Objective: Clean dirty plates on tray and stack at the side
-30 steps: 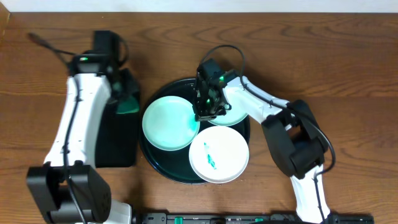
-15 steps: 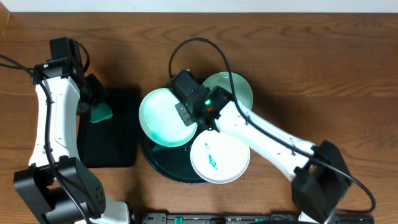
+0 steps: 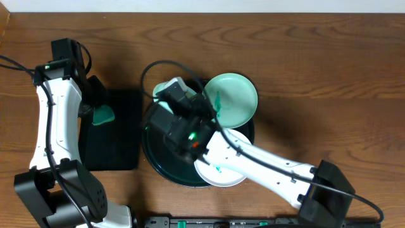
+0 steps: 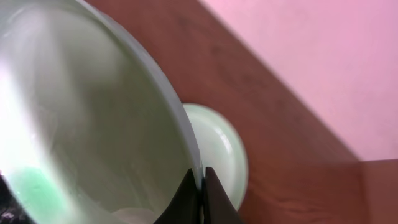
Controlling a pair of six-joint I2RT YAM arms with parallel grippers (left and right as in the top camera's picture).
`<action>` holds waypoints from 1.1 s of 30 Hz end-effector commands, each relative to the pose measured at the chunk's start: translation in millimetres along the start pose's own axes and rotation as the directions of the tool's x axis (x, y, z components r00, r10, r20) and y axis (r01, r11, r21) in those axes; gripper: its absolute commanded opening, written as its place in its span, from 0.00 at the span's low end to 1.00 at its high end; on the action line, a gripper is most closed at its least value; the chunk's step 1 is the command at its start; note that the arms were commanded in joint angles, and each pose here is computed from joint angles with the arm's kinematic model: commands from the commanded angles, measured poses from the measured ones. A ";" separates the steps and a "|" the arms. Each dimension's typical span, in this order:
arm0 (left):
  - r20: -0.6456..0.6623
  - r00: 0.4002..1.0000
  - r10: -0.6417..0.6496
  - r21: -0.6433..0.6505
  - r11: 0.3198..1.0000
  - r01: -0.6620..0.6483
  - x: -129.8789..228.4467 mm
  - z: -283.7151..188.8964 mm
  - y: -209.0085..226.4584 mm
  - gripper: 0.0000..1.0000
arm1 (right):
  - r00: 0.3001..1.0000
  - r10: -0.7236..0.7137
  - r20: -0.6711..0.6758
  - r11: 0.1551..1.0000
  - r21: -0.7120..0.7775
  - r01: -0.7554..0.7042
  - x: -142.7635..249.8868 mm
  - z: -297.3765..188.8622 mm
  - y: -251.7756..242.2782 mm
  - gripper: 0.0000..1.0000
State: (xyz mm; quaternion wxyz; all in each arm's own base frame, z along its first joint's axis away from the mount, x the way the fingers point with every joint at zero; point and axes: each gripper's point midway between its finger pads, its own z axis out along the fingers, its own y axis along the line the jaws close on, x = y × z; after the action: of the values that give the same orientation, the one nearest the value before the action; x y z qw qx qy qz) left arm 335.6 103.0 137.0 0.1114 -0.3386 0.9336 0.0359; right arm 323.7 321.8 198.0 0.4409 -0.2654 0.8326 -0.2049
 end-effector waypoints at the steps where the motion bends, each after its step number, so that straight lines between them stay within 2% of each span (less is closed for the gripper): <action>1: -0.009 1.000 0.008 -0.023 1.000 -0.008 2.2 3.7 5.4 0.07 | 0.994 0.018 0.105 0.978 0.203 -0.039 -20.6 -25.0 -38.2 0.01; 7: -0.009 1.000 0.008 -0.023 1.000 -0.008 2.2 3.7 5.4 0.07 | 0.982 0.031 0.187 0.938 0.334 -0.093 -33.4 -45.5 -53.4 0.01; 16: -0.009 1.000 0.008 -0.023 1.000 -0.008 2.3 3.7 5.5 0.07 | 0.984 0.006 0.181 0.955 0.292 -0.060 -34.9 -45.6 -43.4 0.01; 21: -0.009 1.000 0.008 -0.024 1.000 -0.009 2.4 3.7 5.5 0.07 | 0.996 -0.027 0.083 0.999 0.034 0.024 -17.7 -25.5 -5.0 0.01; 25: -0.010 1.000 0.012 -0.024 1.000 -0.012 2.4 3.7 5.6 0.07 | 1.000 0.017 -0.022 0.975 -0.219 -0.021 -1.7 -10.5 24.0 0.01; 29: -0.011 0.999 0.031 -0.024 0.999 -0.031 2.6 3.7 5.7 0.07 | 0.985 0.085 -0.152 0.861 -0.485 -0.149 6.8 -9.4 42.2 0.01; 33: -0.011 0.999 0.031 -0.024 0.999 -0.031 2.7 3.8 5.6 0.07 | 0.953 0.181 -0.242 0.705 -0.644 -0.298 -1.7 -10.0 17.1 0.01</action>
State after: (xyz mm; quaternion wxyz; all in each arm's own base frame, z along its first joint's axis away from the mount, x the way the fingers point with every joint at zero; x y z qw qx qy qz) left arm 335.3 102.9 136.9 0.1105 -0.3346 0.9351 0.0365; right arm 321.8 331.3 157.5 0.3103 -0.2986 0.9023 -0.0205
